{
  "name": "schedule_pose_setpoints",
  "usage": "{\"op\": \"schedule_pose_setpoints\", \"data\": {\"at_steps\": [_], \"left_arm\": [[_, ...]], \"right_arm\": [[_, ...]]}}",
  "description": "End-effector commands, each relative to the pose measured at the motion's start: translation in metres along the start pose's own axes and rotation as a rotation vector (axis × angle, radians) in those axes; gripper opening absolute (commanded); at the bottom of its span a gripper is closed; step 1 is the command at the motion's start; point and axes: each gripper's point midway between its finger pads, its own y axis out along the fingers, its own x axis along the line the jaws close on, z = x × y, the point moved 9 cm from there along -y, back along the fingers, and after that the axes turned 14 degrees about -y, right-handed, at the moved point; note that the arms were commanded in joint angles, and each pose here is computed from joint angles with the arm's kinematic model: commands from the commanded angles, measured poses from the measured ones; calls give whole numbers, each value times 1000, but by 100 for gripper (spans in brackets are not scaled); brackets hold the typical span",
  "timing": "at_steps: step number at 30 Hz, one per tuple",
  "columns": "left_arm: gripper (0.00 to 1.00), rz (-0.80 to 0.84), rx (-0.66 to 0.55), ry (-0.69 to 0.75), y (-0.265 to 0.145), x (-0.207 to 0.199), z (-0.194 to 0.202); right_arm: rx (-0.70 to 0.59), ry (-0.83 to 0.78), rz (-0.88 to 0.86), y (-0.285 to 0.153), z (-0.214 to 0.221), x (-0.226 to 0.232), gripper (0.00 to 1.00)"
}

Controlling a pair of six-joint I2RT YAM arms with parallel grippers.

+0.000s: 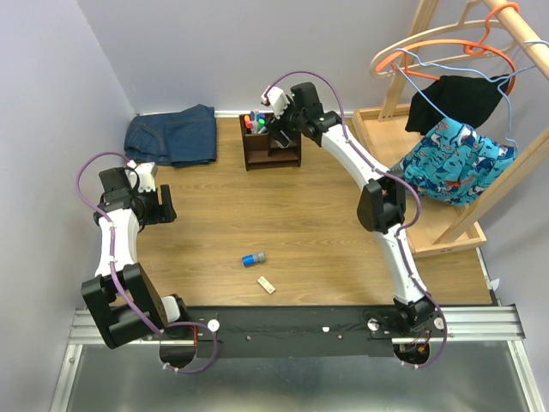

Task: Sort the stationery into containers
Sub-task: Place the stationery in the storage box, then pick up the stationery from the center of the board.

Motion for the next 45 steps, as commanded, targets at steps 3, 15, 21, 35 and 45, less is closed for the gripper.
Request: {"op": "schedule_pose_setpoints", "data": {"at_steps": [3,15,21,35,45], "left_arm": [[82,9,-9,4,-6,-1,-1],[82,14,-15,4,-7,-1,-1],[82,30,-25,-4,-8,-3,-2],[82,73,-36,-18,-7,-8,-7],[82,76,-26,-19,-5,-7,-8]], "right_arm": [[37,10,132,8,12,-17,79],[-55,28,115,-11,-12,-27,80],[-121,45,63,-45,-36,-26,80],[37,-63,-64,-85,0,12,15],[119,-77,-48,-63,20,12,5]]}}
